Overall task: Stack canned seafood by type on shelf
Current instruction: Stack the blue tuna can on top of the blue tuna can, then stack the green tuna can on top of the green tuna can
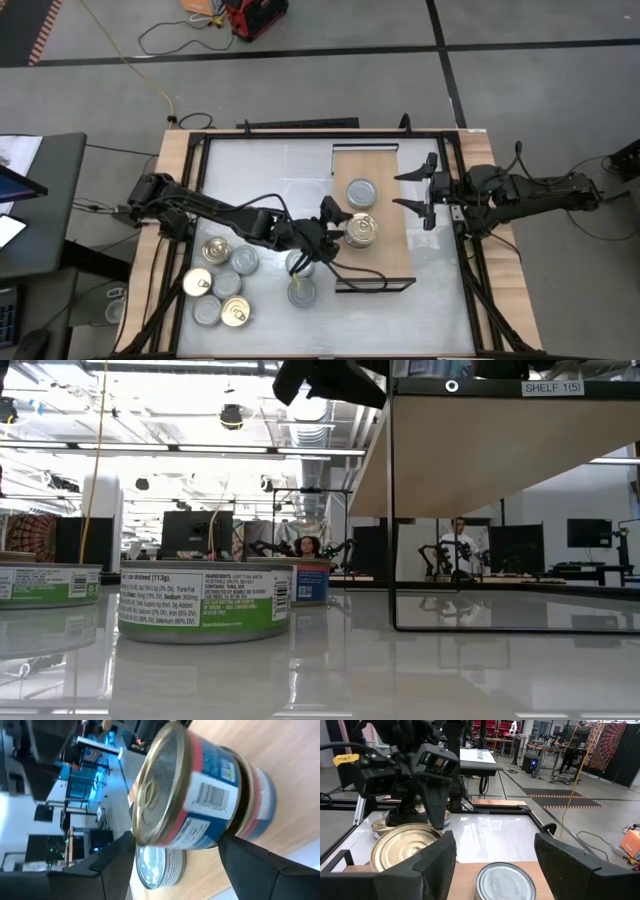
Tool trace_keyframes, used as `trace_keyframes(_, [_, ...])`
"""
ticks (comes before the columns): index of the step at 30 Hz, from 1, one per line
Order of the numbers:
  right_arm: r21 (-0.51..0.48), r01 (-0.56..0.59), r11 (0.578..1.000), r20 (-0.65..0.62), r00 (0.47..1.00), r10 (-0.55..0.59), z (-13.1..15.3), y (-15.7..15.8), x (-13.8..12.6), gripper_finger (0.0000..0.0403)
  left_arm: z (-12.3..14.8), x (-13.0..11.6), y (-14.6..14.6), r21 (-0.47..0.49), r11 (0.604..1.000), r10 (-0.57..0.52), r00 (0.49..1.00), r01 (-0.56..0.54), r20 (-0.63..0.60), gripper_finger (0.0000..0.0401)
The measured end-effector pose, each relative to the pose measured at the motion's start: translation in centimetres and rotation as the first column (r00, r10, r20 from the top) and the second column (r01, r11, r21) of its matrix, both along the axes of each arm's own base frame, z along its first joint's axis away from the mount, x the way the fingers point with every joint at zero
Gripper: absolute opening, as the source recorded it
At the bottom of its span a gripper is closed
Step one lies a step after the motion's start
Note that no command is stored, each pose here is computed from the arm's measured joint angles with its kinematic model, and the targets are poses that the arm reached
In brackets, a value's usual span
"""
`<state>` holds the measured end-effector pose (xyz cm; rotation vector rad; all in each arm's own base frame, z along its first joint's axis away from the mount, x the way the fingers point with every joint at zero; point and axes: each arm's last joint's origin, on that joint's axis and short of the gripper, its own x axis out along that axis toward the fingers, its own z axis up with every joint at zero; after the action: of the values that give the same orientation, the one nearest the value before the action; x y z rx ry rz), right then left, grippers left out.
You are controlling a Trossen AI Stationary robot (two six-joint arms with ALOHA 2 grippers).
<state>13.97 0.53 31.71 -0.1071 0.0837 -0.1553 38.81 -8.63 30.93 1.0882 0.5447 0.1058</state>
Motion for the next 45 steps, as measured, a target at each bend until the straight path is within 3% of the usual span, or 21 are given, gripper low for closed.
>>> trace_keyframes(4, [0.000,0.000,1.000,0.003,1.000,0.000,0.0,0.0,0.0,0.0295,-0.1,0.0,0.3,-0.020,0.999,0.027,1.000,-0.027,0.003,0.0274])
trace_keyframes(13, [0.000,0.000,1.000,-0.002,1.000,0.000,0.0,0.0,0.0,0.0295,-0.7,-0.7,-0.1,0.047,0.995,0.089,0.992,-0.085,-0.093,0.0264])
trace_keyframes(22, [0.026,0.003,1.000,-0.014,1.000,-0.002,-0.2,0.0,0.0,0.0295,0.1,-3.0,-0.8,-0.062,0.967,0.231,0.953,-0.247,-0.197,0.0237])
trace_keyframes(25, [0.032,0.003,0.999,-0.015,1.000,-0.002,-0.2,0.0,0.0,0.0295,0.9,-4.3,-0.5,-0.174,0.935,0.274,0.941,-0.309,-0.199,0.0232])
trace_keyframes(30, [0.031,0.003,1.000,-0.015,1.000,-0.003,-0.2,0.0,0.0,0.0295,1.0,-7.3,-0.4,-0.329,0.862,0.321,0.918,-0.386,-0.235,0.0226])
trace_keyframes(34, [0.018,0.003,1.000,-0.017,1.000,-0.003,-0.2,0.0,0.0,0.0295,0.6,-9.9,-0.9,-0.467,0.782,0.323,0.909,-0.413,-0.264,0.0223])
trace_keyframes(41, [0.018,0.003,1.000,0.002,1.000,-0.003,0.0,0.0,0.0,0.0295,-2.4,-13.7,-0.5,-0.635,0.570,0.443,0.846,-0.521,-0.297,0.0223])
trace_keyframes(45, [0.018,0.003,1.000,0.008,1.000,-0.003,0.1,0.0,0.0,0.0295,-6.3,-14.5,0.3,-0.740,0.402,0.506,0.804,-0.539,-0.311,0.0223])
